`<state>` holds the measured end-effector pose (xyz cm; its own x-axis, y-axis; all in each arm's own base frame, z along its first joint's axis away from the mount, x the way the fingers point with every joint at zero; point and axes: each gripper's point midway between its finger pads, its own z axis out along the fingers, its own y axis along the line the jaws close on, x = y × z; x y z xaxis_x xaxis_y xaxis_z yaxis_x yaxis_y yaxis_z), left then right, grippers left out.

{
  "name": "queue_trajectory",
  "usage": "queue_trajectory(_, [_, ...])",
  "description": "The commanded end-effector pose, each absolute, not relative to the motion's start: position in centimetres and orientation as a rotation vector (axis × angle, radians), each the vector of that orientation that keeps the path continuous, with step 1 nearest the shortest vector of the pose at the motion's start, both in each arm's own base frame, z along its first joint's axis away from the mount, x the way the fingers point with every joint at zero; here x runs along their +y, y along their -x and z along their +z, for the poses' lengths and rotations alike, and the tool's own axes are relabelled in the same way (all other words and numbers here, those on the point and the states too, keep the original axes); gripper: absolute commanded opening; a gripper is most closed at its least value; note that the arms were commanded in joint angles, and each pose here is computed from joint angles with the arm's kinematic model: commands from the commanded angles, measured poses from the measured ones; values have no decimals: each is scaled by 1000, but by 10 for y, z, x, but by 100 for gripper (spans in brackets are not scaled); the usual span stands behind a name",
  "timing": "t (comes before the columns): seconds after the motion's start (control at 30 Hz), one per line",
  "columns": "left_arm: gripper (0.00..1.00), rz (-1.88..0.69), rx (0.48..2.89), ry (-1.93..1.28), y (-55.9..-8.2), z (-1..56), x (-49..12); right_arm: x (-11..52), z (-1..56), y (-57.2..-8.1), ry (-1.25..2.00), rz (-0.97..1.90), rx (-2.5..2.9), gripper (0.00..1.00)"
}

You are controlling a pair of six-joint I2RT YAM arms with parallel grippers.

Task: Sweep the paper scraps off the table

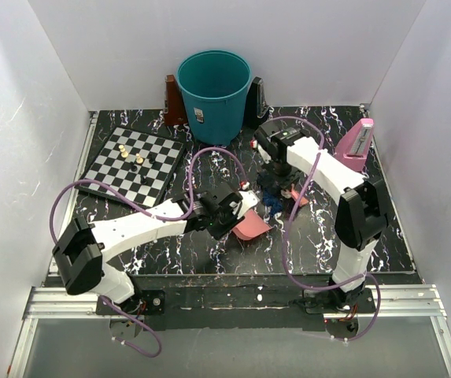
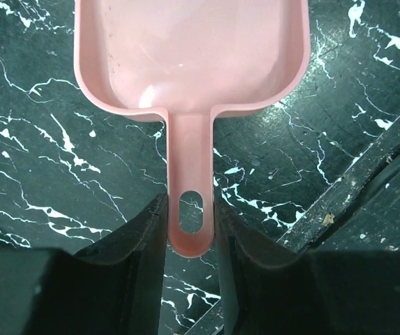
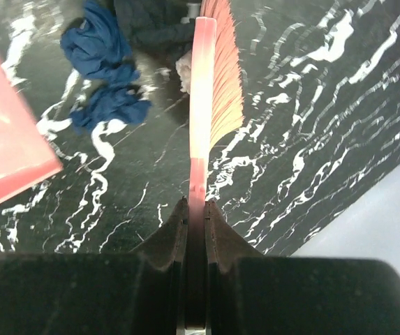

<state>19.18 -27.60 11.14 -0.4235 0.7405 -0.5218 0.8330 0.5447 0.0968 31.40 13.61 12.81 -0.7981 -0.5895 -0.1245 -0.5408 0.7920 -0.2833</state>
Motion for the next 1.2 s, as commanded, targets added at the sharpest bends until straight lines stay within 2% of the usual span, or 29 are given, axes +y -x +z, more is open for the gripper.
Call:
queue_trajectory(0.0, [24, -258, 2265, -1306, -195, 110, -289, 198, 129, -281, 1196, 12, 2656, 1])
queue_trajectory(0.17, [23, -242, 2275, -1315, -197, 105, -290, 240, 159, -242, 1269, 427, 2595, 1])
queue_trajectory(0.27, [23, -231, 2277, -1314, -198, 103, -289, 243, 186, -238, 1217, 485, 2543, 1])
queue_trajectory(0.43, [23, -231, 2276, -1307, -197, 105, -287, 209, 215, -266, 986, 258, 2542, 1])
queue_trajectory(0.67, [24, -253, 2279, -1289, -193, 108, -284, 148, 221, -325, 735, -228, 2538, 1])
queue_trajectory(0.77, [24, -261, 2279, -1283, -191, 109, -283, 130, 211, -334, 723, -413, 2580, 1])
queue_trajectory(0.93, [23, -256, 2288, -1291, -191, 106, -284, 124, 191, -365, 724, -564, 2537, 1])
queue_trajectory(1.17, [23, -223, 2307, -1273, -193, 102, -282, 112, 161, -413, 948, -858, 2466, 1])
